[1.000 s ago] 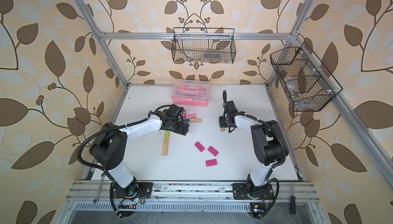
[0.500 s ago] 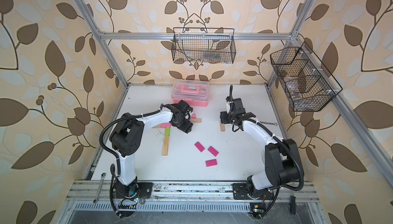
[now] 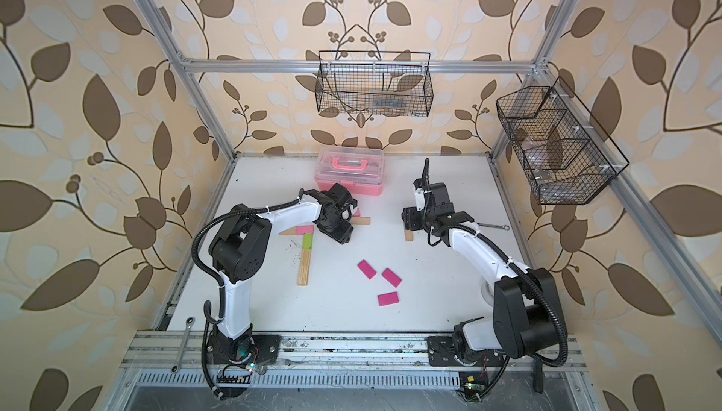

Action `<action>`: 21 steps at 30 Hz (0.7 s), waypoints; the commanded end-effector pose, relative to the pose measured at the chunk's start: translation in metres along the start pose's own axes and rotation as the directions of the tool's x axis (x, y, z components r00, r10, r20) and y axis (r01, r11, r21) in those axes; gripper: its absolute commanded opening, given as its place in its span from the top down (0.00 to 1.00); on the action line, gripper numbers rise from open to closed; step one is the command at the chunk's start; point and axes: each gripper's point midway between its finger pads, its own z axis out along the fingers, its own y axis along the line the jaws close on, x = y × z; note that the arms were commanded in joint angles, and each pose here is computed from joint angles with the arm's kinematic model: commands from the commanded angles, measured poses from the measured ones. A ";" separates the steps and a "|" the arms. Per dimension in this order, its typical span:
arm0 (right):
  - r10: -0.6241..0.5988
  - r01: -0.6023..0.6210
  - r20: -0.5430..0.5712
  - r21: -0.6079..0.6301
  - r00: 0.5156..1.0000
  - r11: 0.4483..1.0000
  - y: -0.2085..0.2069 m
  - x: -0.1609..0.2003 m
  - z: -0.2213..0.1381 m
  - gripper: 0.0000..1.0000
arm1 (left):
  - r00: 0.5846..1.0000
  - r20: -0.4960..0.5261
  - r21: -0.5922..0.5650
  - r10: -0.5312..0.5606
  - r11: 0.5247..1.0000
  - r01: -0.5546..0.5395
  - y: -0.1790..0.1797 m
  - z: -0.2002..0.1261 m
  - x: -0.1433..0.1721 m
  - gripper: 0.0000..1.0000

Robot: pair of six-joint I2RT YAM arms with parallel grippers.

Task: Assemble the number 7 with building blocks
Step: Adjust the building block at the center of the board.

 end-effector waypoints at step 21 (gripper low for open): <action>-0.025 0.027 0.015 -0.120 1.000 0.992 0.027 0.001 0.002 0.32 | 0.794 0.037 -0.095 0.607 0.793 -0.602 0.009 -0.031 -0.011 0.77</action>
